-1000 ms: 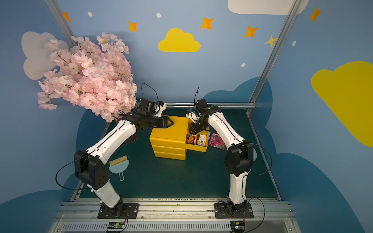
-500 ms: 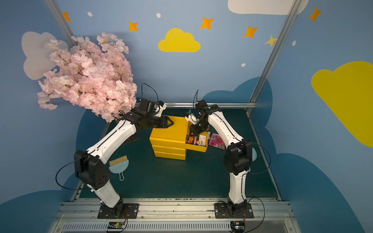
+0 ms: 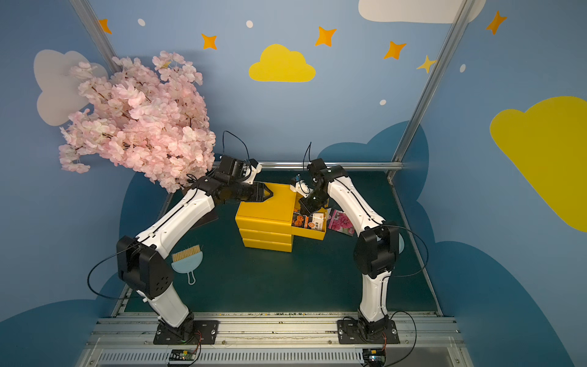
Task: Take the seed bags out of the drawer
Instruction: Pick up the seed packet from the drawer.
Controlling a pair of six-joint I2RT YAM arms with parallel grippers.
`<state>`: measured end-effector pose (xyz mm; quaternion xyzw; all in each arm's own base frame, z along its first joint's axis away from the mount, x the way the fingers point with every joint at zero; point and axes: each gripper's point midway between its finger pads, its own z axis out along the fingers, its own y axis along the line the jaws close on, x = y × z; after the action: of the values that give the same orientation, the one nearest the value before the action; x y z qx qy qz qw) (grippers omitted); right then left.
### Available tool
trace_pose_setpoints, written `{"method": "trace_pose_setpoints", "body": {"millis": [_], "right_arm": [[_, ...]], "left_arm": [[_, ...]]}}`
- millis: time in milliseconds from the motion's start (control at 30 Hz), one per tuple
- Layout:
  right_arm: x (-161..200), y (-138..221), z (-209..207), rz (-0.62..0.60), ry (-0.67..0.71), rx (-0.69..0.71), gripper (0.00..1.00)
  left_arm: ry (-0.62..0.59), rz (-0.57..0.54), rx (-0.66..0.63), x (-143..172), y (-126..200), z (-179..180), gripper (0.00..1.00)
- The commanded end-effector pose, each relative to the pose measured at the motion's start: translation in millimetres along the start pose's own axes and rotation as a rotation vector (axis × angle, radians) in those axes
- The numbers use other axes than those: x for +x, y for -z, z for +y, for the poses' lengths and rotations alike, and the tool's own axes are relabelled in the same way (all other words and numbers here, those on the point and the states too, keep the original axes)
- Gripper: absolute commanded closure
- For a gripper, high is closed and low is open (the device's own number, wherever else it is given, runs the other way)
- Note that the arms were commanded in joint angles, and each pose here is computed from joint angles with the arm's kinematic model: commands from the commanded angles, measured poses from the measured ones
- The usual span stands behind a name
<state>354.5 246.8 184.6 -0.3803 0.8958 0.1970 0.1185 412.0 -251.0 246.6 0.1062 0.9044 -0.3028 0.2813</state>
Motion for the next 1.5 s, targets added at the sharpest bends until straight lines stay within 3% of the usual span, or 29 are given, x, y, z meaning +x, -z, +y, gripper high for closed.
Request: {"method": "trace_pose_setpoints", "body": {"millis": [0,333,900,1467], "right_arm": [[14.0,16.5,24.4,0.019,-0.016,-0.033,1.0],[1.3,46.8,10.3,-0.07,-0.054,0.132,1.0],[-21.7,60.0,-40.2,-0.056,-0.095,0.565,1.0],[-52.4,73.1,-56.2,-0.118,-0.136,0.635,1.0]], "left_arm": [[0.096,0.24,-0.101,64.3,-24.6,35.3,0.48],[0.094,0.239,-0.108,64.5,-24.0,36.5,0.48],[0.099,0.245,-0.116,68.0,-24.8,39.0,0.48],[0.1,0.248,-0.113,69.5,-24.7,39.2,0.48]]}}
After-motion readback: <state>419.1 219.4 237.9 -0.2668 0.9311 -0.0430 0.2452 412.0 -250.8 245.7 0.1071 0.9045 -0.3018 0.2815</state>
